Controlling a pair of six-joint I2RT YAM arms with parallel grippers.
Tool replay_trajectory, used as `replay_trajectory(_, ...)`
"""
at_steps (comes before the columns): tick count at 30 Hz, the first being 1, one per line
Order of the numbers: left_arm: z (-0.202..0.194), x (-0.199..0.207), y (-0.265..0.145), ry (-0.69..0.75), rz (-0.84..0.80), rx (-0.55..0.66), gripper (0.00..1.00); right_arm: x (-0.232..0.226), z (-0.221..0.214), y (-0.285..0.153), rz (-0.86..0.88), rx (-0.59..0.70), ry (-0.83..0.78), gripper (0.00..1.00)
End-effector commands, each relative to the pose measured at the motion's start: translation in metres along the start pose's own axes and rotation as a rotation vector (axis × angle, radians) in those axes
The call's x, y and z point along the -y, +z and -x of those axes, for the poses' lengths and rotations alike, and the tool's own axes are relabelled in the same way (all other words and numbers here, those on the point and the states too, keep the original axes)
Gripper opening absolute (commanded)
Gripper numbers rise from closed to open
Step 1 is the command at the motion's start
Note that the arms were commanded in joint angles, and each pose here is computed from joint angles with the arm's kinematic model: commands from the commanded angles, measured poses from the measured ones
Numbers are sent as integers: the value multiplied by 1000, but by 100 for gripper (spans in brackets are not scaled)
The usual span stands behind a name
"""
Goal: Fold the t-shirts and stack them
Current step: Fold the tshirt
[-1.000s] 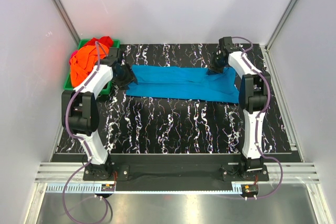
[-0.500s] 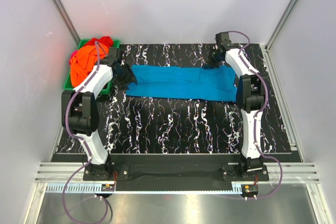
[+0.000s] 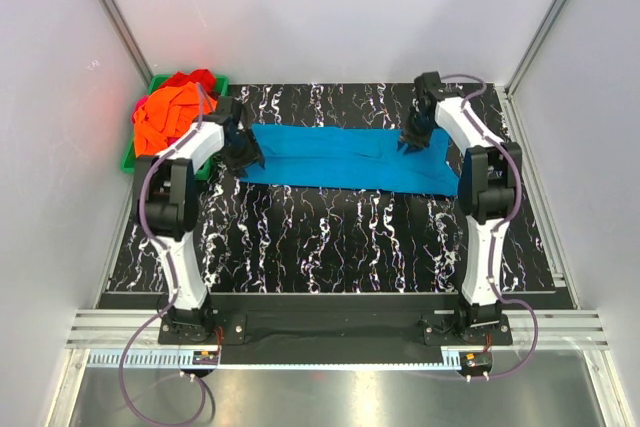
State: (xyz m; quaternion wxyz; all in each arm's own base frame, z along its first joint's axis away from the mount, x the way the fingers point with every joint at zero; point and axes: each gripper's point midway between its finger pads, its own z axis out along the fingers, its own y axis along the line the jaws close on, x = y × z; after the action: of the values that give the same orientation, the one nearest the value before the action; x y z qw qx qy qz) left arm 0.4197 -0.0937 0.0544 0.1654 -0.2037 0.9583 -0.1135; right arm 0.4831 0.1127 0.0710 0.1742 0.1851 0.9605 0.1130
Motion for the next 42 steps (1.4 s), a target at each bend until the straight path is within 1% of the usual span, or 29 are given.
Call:
replay_trajectory(1, 9, -5, 15, 45, 39, 6, 58, 33, -25, -17, -71, -22, 85, 30)
replay_trajectory(4, 13, -15, 23, 33, 82, 16, 59, 64, -31, -7, -107, -34, 158, 29)
replay_trajectory(7, 12, -31, 31, -28, 148, -30, 59, 88, -33, 3, -143, -48, 200, 28)
replay_trajectory(8, 4, -44, 33, -41, 206, -63, 58, 92, -33, 6, -152, -42, 202, 29)
replay_trajectory(11, -4, -61, 26, -89, 290, -54, 58, 109, -31, 15, -185, -32, 216, 29)
replay_trajectory(14, -28, -48, 11, -153, 211, -94, 56, 134, -15, 20, -195, -11, 233, 29)
replay_trajectory(15, -27, -27, -15, -142, 134, -49, 56, 139, -11, 20, -196, -12, 199, 29)
replay_trajectory(17, -31, -9, -38, -141, 69, -12, 57, 154, 12, 22, -243, 30, 160, 31)
replay_trajectory(18, -35, 7, -50, -125, 19, -3, 58, 149, 38, 17, -211, 74, 99, 32)
replay_trajectory(19, -30, 20, -70, -118, -34, 38, 58, 154, 39, 32, -199, 32, 88, 33)
replay_trajectory(20, -28, 29, -76, -109, -69, 57, 59, 156, 50, 35, -199, 37, 73, 34)
replay_trajectory(21, -26, 38, -83, -102, -104, 63, 59, 148, 83, 26, -183, 109, 44, 34)
replay_trajectory(22, -22, 43, -87, -92, -126, 72, 60, 152, 87, 42, -184, 91, 42, 35)
replay_trajectory(24, -11, 53, -88, -66, -154, 93, 60, 149, 105, 41, -150, 104, 41, 38)
replay_trajectory(25, -7, 56, -86, -33, -161, 91, 60, 140, 128, 36, -127, 155, 37, 38)
replay_trajectory(26, -7, 56, -69, -17, -146, 58, 60, 135, 131, 30, -112, 150, 30, 40)
replay_trajectory(28, 9, 69, -67, 55, -168, 67, 60, 112, 146, 13, -10, 194, 22, 44)
replay_trajectory(29, 10, 64, -46, 75, -131, 33, 60, 105, 146, 5, 19, 203, 32, 46)
replay_trajectory(30, 16, 64, -41, 101, -118, 34, 60, 95, 139, -10, 55, 200, 27, 52)
replay_trajectory(31, 36, 72, -45, 165, -122, 79, 61, 90, 136, -18, 67, 205, 28, 53)
replay_trajectory(32, 38, 65, -29, 189, -86, 55, 61, 84, 133, -25, 76, 213, 26, 54)
replay_trajectory(33, 47, 61, -24, 207, -65, 74, 61, 73, 118, -40, 89, 208, 22, 55)
replay_trajectory(35, 63, 68, -20, 264, -118, 104, 63, 54, 109, -57, 141, 239, 9, 57)
replay_trajectory(36, 63, 68, -11, 269, -146, 82, 63, 43, 87, -68, 183, 212, 49, 59)
replay_trajectory(37, 64, 67, -8, 302, -157, 82, 64, 34, 83, -74, 228, 222, 68, 62)
replay_trajectory(38, 62, 69, -2, 326, -182, 80, 64, 25, 73, -77, 270, 197, 141, 64)
replay_trajectory(39, 58, 69, 6, 348, -188, 63, 65, 22, 47, -79, 300, 148, 170, 67)
replay_trajectory(41, 49, 72, 14, 388, -237, 27, 66, 5, 28, -80, 334, 137, 176, 70)
replay_trajectory(42, 47, 74, 17, 396, -255, 22, 66, -4, 4, -79, 331, 109, 153, 71)
